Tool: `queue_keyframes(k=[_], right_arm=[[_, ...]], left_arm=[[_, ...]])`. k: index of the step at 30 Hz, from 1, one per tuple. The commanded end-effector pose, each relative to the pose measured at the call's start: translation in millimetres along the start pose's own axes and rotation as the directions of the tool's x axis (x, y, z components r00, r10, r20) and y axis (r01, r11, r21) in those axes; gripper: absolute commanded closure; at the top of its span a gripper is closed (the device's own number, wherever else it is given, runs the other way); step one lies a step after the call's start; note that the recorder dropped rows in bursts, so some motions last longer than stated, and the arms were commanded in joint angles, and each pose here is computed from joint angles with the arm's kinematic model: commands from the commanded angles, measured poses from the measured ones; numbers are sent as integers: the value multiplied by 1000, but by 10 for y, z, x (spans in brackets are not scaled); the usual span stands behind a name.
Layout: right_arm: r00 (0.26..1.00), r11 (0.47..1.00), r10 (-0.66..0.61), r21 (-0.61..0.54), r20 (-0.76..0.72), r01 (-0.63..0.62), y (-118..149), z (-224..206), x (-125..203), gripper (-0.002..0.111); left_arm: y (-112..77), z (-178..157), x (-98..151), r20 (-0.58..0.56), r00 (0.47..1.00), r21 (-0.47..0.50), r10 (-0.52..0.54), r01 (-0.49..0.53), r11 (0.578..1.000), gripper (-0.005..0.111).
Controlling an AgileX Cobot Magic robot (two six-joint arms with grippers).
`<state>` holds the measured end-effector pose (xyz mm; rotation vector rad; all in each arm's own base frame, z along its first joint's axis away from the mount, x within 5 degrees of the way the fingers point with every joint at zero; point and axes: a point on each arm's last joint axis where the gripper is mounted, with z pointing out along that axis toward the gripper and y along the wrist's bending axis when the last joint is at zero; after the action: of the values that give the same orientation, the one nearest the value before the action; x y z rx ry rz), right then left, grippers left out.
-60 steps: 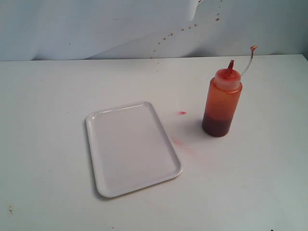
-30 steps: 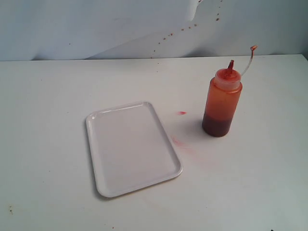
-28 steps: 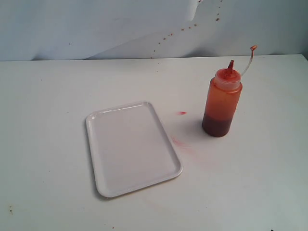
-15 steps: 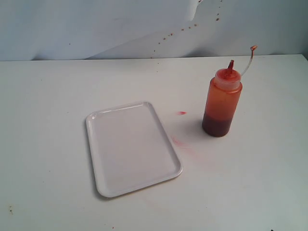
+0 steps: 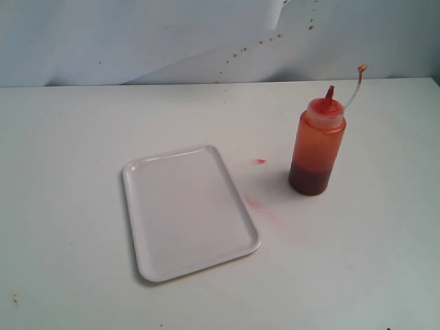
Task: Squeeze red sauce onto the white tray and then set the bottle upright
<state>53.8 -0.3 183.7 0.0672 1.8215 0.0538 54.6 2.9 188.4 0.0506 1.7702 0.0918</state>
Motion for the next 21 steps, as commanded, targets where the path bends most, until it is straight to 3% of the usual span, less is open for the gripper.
queue_keyframes(k=[1, 4, 7, 9, 13, 17, 19, 21], right_arm=[[1000, 1000, 4, -1, 1, -4, 0, 1, 10, 108], [1000, 1000, 4, -1, 1, -4, 0, 1, 10, 108], [1000, 1000, 4, -1, 1, -4, 0, 1, 10, 108], [1000, 1000, 4, -1, 1, -4, 0, 1, 10, 108], [1000, 1000, 4, -1, 1, -4, 0, 1, 10, 108], [1000, 1000, 4, -1, 1, -4, 0, 1, 10, 108], [1000, 1000, 4, -1, 1, -4, 0, 1, 10, 108], [1000, 1000, 4, -1, 1, -4, 0, 1, 10, 108]], left_arm=[[-29, -9, -131, 144, 960, 65, -239, 232, 971, 107], [-12, -31, -232, 223, 829, 146, -513, 492, 858, 107], [77, -69, -335, 338, 668, 193, -663, 640, 743, 107], [130, -96, -380, 404, 606, 205, -685, 670, 714, 107], [156, -116, -411, 438, 556, 229, -706, 691, 686, 107], [153, -149, -468, 485, 547, 265, -682, 652, 711, 107], [120, -184, -528, 530, 569, 295, -629, 572, 766, 107], [11, -234, -612, 594, 631, 330, -499, 374, 867, 107]])
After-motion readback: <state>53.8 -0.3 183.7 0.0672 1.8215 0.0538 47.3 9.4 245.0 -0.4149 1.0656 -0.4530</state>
